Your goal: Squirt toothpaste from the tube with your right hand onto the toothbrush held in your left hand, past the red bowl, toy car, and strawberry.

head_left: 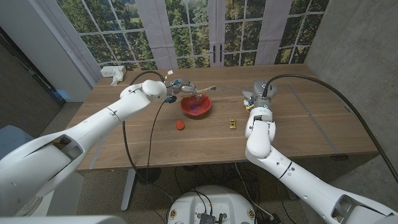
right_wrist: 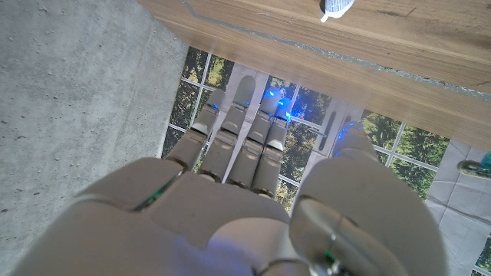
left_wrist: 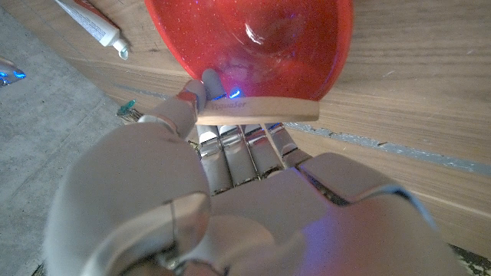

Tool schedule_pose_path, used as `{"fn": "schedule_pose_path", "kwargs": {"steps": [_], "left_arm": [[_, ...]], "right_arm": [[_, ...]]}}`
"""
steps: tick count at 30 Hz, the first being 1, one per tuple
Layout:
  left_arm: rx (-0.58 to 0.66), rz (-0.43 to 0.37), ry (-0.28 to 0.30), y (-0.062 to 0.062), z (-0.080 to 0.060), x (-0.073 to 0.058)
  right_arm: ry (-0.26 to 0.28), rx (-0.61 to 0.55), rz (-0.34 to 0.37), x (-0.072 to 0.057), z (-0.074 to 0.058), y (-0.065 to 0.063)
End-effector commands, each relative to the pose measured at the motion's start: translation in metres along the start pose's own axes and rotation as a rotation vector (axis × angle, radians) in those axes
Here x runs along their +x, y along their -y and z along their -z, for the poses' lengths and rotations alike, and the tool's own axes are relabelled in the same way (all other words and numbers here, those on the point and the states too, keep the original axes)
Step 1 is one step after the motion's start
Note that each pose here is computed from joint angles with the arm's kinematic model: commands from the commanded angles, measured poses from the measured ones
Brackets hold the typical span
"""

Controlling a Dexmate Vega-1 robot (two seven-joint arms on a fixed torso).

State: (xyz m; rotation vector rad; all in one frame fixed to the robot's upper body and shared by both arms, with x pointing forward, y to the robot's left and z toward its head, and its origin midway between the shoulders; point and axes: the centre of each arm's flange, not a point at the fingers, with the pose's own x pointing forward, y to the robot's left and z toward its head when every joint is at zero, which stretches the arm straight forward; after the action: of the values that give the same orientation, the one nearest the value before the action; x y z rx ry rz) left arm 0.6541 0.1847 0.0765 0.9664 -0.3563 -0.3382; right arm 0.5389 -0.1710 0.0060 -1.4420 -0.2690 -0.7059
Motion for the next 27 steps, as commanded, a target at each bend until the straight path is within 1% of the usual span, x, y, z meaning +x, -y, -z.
{"fn": "schedule_pose_path", "kwargs": {"steps": [1, 7, 10, 12, 15, 19, 21, 23, 27], "left_arm": [[0.104, -0.01, -0.06, 0.001, -0.007, 0.0], [0.164, -0.023, -0.098, 0.002, -0.012, -0.001], [0.182, -0.017, -0.114, 0.003, -0.013, -0.001], [0.191, -0.026, -0.118, 0.003, -0.014, -0.002], [0.198, -0.011, -0.123, 0.002, -0.015, -0.001], [0.253, -0.014, -0.142, 0.004, -0.019, 0.0], [0.279, -0.003, -0.148, 0.005, -0.021, 0.001], [0.312, -0.014, -0.159, 0.006, -0.023, 0.001], [0.352, -0.021, -0.163, 0.006, -0.027, 0.002]], "right_arm": [[0.007, 0.002, -0.004, 0.002, 0.001, 0.0], [0.009, 0.003, -0.008, 0.002, 0.001, -0.001], [0.011, 0.002, -0.01, 0.002, 0.001, -0.001], [0.013, 0.002, -0.011, 0.003, 0.001, -0.001], [0.011, 0.002, -0.012, 0.004, 0.0, -0.002], [0.015, 0.001, -0.011, 0.004, 0.0, -0.002], [0.016, 0.001, -0.012, 0.005, 0.001, -0.002], [0.016, 0.002, -0.01, 0.005, 0.001, -0.002], [0.02, 0.0, -0.007, 0.005, 0.001, -0.002]]}}
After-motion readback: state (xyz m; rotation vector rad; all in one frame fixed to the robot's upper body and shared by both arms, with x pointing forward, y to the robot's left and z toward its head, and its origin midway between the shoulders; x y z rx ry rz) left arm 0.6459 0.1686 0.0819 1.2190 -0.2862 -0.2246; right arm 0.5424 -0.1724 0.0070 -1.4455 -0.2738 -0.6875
